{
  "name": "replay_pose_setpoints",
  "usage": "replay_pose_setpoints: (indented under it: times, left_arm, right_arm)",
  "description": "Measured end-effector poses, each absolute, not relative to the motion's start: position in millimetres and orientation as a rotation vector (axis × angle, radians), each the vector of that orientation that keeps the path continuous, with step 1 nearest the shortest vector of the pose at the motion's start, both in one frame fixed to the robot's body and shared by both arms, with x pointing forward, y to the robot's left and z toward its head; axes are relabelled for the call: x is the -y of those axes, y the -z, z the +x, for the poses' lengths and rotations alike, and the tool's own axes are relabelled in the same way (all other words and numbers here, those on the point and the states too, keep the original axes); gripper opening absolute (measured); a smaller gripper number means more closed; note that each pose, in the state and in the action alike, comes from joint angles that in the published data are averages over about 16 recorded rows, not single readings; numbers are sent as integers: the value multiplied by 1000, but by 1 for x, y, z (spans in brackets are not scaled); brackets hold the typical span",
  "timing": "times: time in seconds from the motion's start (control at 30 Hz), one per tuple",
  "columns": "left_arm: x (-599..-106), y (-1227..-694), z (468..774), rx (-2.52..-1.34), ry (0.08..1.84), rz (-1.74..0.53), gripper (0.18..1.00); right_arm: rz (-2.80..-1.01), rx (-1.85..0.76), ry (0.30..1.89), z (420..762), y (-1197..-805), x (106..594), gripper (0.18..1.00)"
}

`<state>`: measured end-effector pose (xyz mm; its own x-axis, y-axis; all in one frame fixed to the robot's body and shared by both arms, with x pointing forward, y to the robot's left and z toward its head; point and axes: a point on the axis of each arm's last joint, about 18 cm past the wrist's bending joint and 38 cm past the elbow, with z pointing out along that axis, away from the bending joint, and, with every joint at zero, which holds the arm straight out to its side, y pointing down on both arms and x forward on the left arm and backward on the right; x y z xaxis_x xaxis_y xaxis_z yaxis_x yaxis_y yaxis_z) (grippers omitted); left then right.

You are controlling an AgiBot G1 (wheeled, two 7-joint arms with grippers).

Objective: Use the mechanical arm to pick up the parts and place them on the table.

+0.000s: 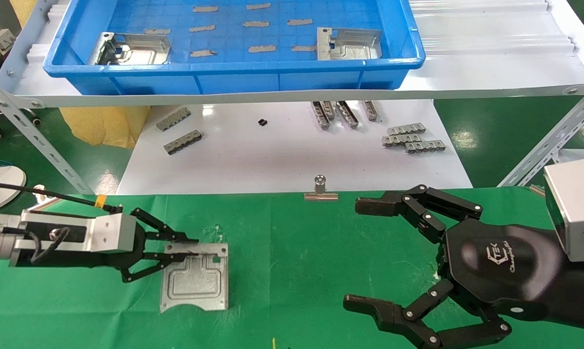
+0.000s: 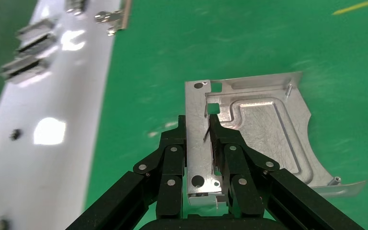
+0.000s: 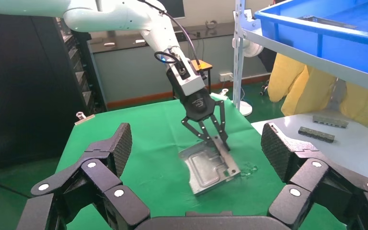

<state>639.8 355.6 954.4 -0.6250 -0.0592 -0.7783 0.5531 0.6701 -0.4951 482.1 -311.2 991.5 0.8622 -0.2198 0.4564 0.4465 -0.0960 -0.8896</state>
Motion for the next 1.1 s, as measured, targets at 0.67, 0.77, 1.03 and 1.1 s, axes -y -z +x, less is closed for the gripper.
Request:
replay_pose_setpoints:
  times: [0.67,0.77,1.03,1.1]
  left_arm:
    - [-352,-956,639,-2014,1087,309,431]
    - [-353,-956,637,-2005,1147,263,477]
    - [-355,-955,635,-1988,1224,187,651]
    - [-355,-954,635,-1985,1232,183,701]
  right_arm:
    - [-1572,183,563,482,-992,311,1000]
    - [-1572,183,563,482,-992,311,1000]
    - [-1572,183,563,482,-992,311,1000]
    - [-1572,183,563,482,-992,311,1000]
